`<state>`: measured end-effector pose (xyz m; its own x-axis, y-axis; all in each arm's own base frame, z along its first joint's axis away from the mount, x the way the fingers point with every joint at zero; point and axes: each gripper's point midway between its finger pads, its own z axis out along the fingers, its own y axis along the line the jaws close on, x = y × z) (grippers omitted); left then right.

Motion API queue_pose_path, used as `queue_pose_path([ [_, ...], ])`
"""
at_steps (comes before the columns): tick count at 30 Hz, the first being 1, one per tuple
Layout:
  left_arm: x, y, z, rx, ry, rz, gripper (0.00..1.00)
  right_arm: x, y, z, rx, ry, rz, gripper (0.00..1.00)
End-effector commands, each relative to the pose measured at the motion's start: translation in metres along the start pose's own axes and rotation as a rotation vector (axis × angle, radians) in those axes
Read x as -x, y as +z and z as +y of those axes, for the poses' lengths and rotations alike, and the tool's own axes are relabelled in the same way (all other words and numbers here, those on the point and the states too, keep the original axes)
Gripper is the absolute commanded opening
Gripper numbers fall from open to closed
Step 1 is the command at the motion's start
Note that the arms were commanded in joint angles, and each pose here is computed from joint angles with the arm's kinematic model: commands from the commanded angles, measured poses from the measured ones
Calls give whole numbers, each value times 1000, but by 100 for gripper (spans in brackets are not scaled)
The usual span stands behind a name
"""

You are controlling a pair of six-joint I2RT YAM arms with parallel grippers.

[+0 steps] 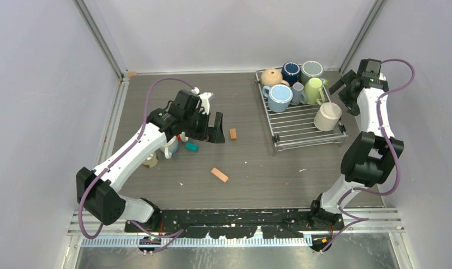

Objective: Unload the cups from the dish rack
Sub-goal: Move the cup to the dish rack.

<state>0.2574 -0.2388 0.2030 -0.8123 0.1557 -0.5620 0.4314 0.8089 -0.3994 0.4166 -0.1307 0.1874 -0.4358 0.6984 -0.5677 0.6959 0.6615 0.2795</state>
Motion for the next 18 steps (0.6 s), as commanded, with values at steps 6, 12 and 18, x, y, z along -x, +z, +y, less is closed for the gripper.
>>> queue_pose_path([
  [6,9,-6,-10,-44,34,-51,100,3,3,17,67,60,2,100],
  [12,9,-5,-11,-48,33,-48,100,-11,6,12,65,64,24,100],
  [18,8,-5,-10,-46,32,-45,100,-25,5,13,74,58,32,100],
])
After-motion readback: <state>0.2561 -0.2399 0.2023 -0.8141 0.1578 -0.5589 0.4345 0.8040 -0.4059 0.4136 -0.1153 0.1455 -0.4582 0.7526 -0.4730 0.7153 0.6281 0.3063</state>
